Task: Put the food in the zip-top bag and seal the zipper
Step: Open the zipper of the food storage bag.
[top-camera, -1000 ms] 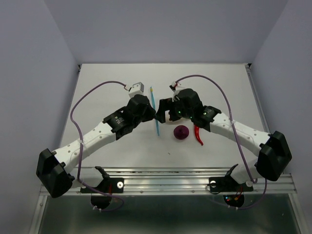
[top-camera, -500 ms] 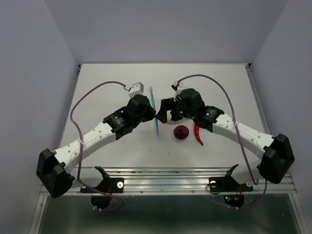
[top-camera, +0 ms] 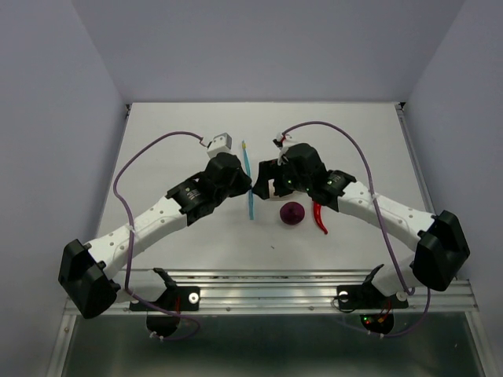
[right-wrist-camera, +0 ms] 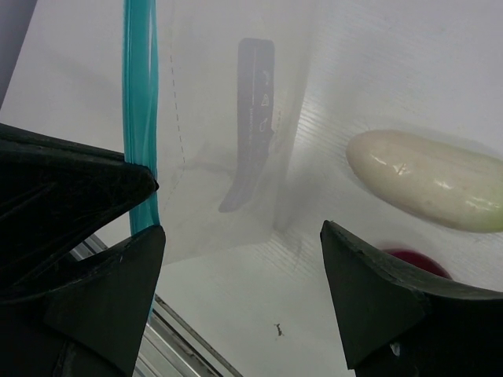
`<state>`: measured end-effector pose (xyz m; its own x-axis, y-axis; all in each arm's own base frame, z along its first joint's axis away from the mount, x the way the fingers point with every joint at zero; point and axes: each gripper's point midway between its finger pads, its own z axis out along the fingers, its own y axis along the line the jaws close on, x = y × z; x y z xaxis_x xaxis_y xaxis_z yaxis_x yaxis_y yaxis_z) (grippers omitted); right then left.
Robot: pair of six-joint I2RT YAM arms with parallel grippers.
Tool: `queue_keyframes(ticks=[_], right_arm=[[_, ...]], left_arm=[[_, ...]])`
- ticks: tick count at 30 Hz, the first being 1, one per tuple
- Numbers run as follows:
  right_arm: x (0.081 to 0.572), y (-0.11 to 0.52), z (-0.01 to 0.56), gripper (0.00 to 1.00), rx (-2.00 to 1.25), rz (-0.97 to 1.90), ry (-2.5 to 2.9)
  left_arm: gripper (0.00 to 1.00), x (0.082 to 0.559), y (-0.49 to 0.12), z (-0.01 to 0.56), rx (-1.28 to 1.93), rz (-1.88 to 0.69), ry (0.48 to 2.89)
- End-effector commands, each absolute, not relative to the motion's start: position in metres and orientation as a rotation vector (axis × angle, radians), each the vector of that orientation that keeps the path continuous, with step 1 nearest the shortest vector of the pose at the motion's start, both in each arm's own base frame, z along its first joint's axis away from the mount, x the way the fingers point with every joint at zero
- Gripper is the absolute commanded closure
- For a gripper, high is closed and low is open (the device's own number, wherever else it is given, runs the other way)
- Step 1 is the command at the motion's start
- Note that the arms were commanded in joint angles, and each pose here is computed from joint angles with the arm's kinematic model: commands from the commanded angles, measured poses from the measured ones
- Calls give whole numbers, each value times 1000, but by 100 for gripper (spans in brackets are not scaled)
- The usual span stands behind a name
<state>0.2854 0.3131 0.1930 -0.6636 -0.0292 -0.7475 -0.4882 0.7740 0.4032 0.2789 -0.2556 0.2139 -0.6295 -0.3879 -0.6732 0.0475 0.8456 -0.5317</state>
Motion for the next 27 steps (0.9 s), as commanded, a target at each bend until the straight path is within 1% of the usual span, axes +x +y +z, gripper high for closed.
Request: queue_keyframes(ticks=[1, 14, 21, 24, 26, 27], right_arm=[[289, 327, 209, 15, -419, 813, 2157], [283, 328, 226, 13, -420, 864, 2119], [284, 336, 216, 14, -420, 885, 2156], [280, 342, 218, 18, -431, 914, 2156], [280, 343, 218, 25, -421, 928, 2155], [280, 345, 220, 31, -419, 938, 2149]], left_arm=[[100, 282, -260, 219, -261, -689, 2136], [100, 284, -253, 212, -298, -640, 2141], [100, 285, -253, 214, -325, -657, 2132], [100, 284, -251, 212, -335, -646, 2136], [100, 284, -251, 214, -343, -654, 2130], [100, 284, -251, 215, -349, -657, 2128]])
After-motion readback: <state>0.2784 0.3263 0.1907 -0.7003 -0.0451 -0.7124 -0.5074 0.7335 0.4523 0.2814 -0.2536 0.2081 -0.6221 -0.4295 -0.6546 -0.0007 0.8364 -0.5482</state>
